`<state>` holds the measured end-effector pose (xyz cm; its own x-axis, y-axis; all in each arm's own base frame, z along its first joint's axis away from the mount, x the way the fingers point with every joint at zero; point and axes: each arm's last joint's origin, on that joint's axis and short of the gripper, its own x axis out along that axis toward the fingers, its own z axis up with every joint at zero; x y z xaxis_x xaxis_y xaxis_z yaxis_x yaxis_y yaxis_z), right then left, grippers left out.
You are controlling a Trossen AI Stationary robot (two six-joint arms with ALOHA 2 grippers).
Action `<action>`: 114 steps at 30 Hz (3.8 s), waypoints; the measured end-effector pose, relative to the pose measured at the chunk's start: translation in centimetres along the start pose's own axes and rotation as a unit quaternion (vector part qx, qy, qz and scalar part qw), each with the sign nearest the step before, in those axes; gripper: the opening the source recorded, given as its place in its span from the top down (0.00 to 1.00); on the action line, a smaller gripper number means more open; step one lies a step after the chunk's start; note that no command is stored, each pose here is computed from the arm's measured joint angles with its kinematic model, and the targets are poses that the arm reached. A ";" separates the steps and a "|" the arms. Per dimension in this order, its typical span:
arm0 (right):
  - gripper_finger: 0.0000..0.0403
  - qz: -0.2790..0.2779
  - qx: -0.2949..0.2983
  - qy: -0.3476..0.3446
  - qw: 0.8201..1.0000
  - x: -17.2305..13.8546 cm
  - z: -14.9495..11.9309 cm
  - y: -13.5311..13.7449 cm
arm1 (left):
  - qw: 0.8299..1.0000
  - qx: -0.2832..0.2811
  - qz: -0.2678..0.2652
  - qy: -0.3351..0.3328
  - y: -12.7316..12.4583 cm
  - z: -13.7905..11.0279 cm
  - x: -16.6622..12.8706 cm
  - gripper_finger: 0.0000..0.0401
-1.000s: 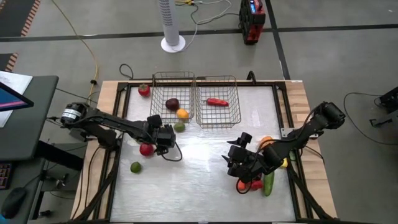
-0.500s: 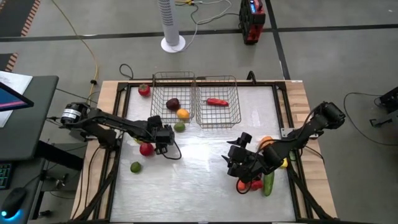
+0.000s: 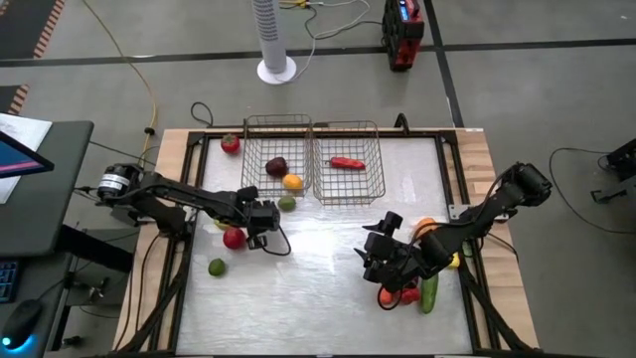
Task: Sort produce into baskets
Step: Put the right lemon into the left wire basket, then put the bottom tomato into the left wire basket
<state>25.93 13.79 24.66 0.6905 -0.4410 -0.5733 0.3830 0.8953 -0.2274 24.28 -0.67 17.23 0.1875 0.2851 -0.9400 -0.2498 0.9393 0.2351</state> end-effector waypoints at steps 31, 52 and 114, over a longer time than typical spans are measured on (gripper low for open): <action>0.19 0.000 -0.003 -0.002 1.000 0.0 0.0 0.0 | 0.950 -0.046 0.273 -0.147 6.5 7.7 -9.5 0.46; 0.19 -0.055 -0.066 -0.105 0.991 -7.9 6.1 -5.0 | 0.999 -0.012 -0.034 0.019 -3.1 2.0 -13.6 0.27; 0.19 -0.056 -0.060 -0.105 0.991 -7.3 5.9 -4.0 | 0.990 -0.068 -0.010 0.126 -3.1 -6.4 -2.0 0.25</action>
<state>22.97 13.12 34.40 0.7650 -0.5304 -0.3652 0.3979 0.8352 -0.3795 18.62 -5.36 16.77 -0.0438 0.1940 -0.9800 -0.3768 0.9053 0.1960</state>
